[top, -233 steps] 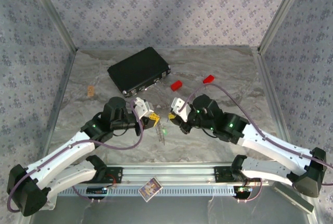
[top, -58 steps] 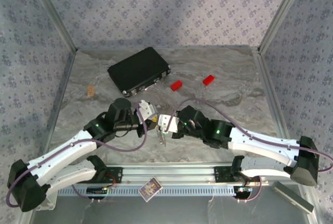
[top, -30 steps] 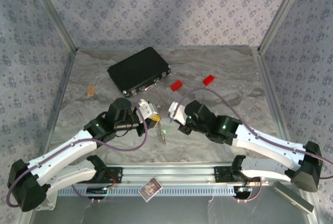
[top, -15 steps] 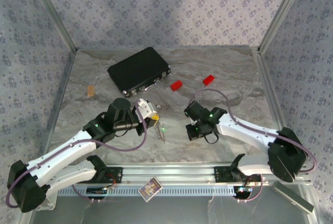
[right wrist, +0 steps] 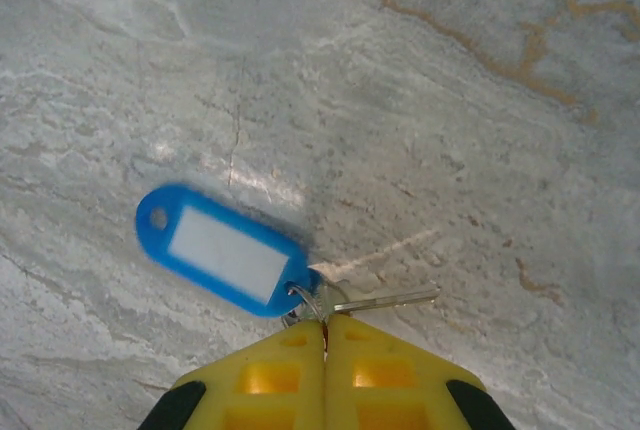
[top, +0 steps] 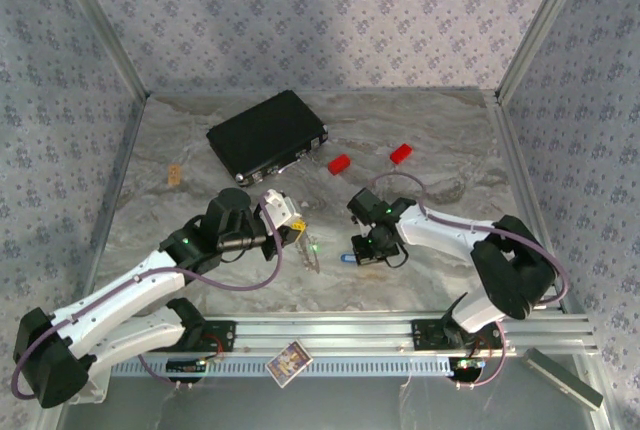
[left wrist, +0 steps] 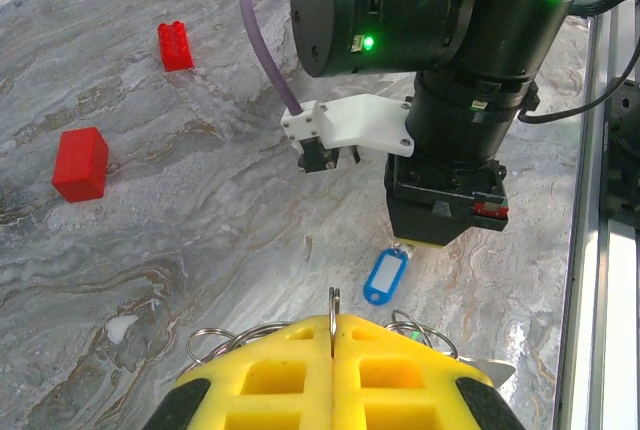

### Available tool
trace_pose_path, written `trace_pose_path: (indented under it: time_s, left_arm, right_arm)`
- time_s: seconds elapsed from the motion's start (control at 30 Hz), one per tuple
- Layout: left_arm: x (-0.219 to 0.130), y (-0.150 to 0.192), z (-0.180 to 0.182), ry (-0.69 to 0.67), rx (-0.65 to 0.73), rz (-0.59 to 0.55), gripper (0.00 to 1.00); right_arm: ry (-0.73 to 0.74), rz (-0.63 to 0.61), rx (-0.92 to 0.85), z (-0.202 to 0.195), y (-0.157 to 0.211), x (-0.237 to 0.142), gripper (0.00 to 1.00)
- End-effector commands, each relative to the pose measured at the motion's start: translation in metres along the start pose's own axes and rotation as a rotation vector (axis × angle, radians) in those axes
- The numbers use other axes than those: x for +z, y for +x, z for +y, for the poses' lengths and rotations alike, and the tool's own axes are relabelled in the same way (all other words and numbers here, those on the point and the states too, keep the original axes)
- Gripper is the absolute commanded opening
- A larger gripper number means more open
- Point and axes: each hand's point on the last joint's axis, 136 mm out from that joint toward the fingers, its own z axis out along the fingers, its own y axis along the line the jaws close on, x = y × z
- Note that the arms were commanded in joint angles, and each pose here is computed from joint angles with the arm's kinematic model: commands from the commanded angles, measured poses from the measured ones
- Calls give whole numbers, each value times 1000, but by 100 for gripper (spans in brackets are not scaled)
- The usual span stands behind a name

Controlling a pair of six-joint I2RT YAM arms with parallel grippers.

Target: Put the keys on the keyring

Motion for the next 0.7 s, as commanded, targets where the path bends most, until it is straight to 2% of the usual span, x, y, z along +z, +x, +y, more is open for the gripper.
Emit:
trace_pose_path:
  time_s: [0.0,0.13,0.33,0.5,0.67]
  left_arm:
    - [-7,-22,-5,18,42,-72,0]
    - [-7,-21,-5,18,43,-73,0]
    - [-7,-21,-6,19,42,-72,0]
    - [-8,-21,-6,20,44,-74,0]
    - [-8,-21,-7,22,43,-74,0]
  right_arm:
    - [-9,13,0,2,-4,2,3]
    - [-19,11,0,4,-6,1,18]
    - [-50,-21,6,9,-14,0,31]
    - [-38,-22,16,4,-15,0,32]
    - [-47,-19,10,6,-16,1,29]
